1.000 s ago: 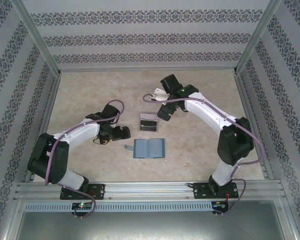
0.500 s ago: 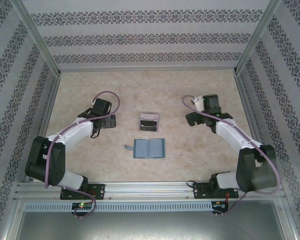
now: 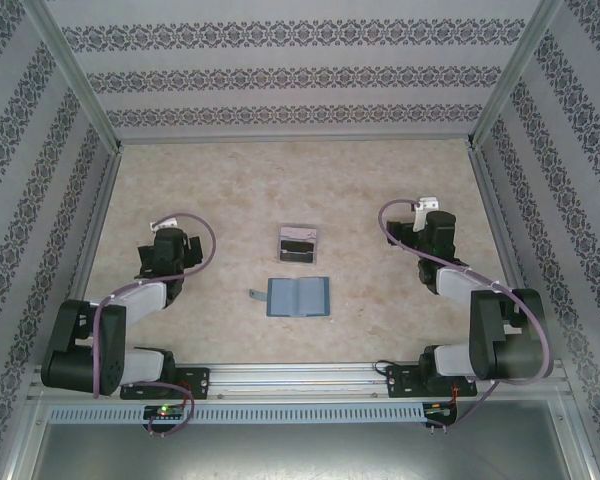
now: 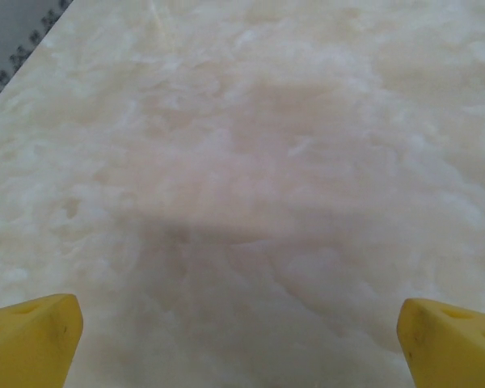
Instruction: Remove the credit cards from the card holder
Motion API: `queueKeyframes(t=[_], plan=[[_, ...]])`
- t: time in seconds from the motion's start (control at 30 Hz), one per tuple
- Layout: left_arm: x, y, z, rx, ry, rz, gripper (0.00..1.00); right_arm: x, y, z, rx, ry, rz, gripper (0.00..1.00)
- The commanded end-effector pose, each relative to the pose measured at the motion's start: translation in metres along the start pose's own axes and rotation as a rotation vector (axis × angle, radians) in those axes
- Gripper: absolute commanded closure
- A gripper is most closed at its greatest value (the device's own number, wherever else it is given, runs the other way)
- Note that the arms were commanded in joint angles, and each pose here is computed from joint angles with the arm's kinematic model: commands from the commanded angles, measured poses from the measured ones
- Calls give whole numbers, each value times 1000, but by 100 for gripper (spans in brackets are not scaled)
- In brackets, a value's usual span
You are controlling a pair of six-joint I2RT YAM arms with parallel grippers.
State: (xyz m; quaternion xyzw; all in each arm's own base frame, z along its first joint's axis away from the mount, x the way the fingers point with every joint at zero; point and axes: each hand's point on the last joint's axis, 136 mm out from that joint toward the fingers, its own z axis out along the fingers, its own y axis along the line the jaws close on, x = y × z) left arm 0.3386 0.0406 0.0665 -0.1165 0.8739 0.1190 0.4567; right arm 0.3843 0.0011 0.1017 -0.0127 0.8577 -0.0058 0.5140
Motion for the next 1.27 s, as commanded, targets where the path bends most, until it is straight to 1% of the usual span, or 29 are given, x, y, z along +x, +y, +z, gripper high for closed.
queueKeyframes(t=[0.0, 0.07, 0.13, 0.33, 0.37, 0.4, 0.43, 0.5, 0.57, 1.23], plan=[[-64, -14, -6, 82, -308, -22, 0, -19, -1, 4, -3, -140, 58, 2], [-66, -16, -1, 81, -301, -5, 0, -12, -3, 11, 13, -152, 66, 2], [-67, -18, 0, 92, -333, 0, 0, -9, -1, 10, 4, -164, 62, 2], [-53, -32, 20, 144, -291, 34, 0, -9, 0, 10, 2, -165, 58, 2], [-52, -33, 23, 145, -300, 37, 0, -9, -1, 10, 3, -166, 58, 2], [-51, -33, 23, 146, -303, 37, 0, -9, 0, 10, 3, -167, 57, 2], [-48, -34, 24, 149, -276, 38, 0, -9, -1, 10, 4, -166, 58, 2], [-51, -35, 24, 156, -291, 38, 0, -9, 0, 10, 7, -166, 54, 2], [-49, -35, 25, 155, -272, 39, 0, -9, 0, 10, 12, -167, 50, 2], [-49, -34, 24, 155, -286, 39, 0, -9, 0, 10, 6, -167, 53, 2]])
